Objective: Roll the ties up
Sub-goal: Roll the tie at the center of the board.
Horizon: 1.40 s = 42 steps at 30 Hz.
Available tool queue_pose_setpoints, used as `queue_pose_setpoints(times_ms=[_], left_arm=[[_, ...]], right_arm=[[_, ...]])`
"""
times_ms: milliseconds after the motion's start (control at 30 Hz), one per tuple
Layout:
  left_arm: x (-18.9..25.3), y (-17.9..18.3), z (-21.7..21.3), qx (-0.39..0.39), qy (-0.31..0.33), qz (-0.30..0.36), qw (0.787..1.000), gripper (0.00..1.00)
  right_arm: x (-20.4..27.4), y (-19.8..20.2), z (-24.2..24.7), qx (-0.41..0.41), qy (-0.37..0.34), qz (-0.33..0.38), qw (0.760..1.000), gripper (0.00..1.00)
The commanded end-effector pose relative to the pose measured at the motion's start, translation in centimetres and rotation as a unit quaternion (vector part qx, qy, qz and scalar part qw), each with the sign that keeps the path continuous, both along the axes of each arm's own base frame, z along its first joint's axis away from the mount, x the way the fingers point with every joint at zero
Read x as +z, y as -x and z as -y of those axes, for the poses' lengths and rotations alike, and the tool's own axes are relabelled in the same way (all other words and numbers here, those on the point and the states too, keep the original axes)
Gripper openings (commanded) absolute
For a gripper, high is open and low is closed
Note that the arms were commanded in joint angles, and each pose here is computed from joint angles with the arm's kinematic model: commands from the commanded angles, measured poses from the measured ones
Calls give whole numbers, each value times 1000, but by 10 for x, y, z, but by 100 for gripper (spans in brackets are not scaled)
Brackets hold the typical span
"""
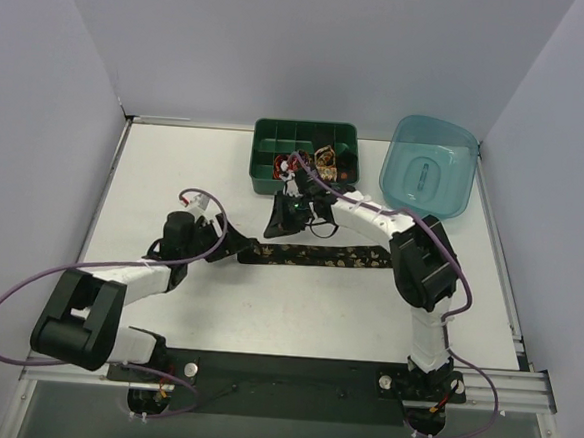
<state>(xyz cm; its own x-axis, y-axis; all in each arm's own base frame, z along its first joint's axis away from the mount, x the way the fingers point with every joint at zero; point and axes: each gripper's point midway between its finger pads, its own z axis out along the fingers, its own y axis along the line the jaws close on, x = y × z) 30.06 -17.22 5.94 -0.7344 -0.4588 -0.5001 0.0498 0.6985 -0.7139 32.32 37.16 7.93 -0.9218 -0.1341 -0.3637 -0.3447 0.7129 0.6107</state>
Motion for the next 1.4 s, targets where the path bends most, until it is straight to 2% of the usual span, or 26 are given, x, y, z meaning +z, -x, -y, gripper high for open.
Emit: queue_pose_setpoints(times_ms=[0,300,633,900,1367], left_arm=[[34,-10,-4,5,5,60,998,79],[29,-10,-37,46,-20,24,998,80],[13,-7,-59,70,-16,-7,997,80],[1,-3,-61,70,-12,-24,997,80],[1,-6,-42,39,11,-14,999,79]], right_arm=[[30,11,-24,28,-31,16,999,0],[32,18,-36,53,-14,33,998,0],[13,27,-59,82,-19,8,996,0],[-12,28,-55,81,0,-11,997,0],[-48,14,-25,47,42,-25,998,0]])
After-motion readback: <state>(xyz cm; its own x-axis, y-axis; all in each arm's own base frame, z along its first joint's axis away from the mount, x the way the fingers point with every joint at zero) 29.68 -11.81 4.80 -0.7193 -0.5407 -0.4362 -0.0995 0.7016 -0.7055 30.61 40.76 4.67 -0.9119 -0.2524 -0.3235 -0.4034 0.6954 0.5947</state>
